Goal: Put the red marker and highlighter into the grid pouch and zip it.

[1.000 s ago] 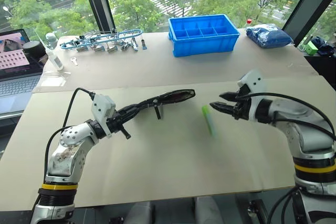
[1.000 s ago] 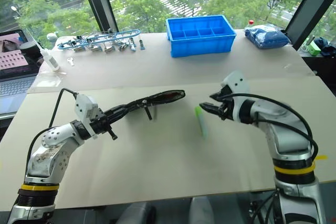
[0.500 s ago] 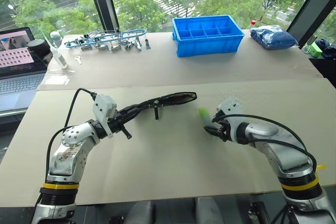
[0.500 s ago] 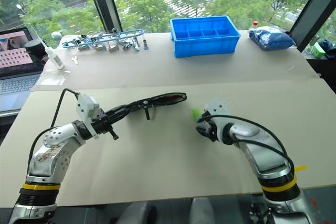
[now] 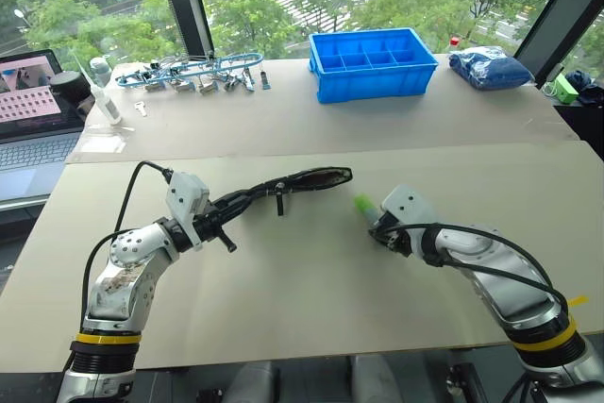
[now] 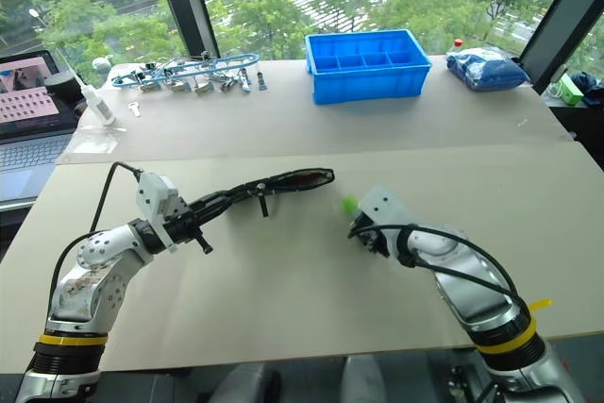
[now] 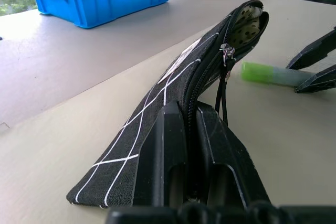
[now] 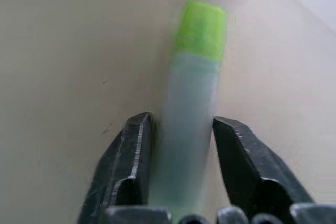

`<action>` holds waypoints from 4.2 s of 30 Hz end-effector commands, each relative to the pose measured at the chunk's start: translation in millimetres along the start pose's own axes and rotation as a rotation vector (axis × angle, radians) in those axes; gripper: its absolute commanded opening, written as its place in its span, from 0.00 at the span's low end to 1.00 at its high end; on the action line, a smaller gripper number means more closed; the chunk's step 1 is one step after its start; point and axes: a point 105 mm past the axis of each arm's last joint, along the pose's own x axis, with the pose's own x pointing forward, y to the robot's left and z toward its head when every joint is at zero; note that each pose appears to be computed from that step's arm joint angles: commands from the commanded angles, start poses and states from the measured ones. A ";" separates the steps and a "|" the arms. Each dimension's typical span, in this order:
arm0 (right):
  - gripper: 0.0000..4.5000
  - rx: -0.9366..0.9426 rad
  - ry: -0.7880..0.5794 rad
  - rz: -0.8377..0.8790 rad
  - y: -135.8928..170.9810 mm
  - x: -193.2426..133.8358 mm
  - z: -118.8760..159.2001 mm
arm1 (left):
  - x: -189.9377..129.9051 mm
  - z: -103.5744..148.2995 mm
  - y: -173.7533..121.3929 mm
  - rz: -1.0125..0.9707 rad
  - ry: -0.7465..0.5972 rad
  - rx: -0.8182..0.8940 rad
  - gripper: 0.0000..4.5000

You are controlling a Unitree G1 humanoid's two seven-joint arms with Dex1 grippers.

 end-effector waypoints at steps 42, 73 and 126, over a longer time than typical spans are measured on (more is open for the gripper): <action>0.22 -0.953 -0.283 -0.052 -27.1 -20.5 97.1 | 2.2 14.4 -1.5 -0.014 -0.038 0.029 0.00; 0.33 -1.213 -0.458 0.070 35.3 50.0 125.6 | 6.9 18.3 0.3 -0.030 -0.048 0.041 0.00; 0.40 0.244 -0.408 0.423 59.1 70.7 142.5 | 1.6 15.0 -9.5 -0.033 -0.028 0.019 0.00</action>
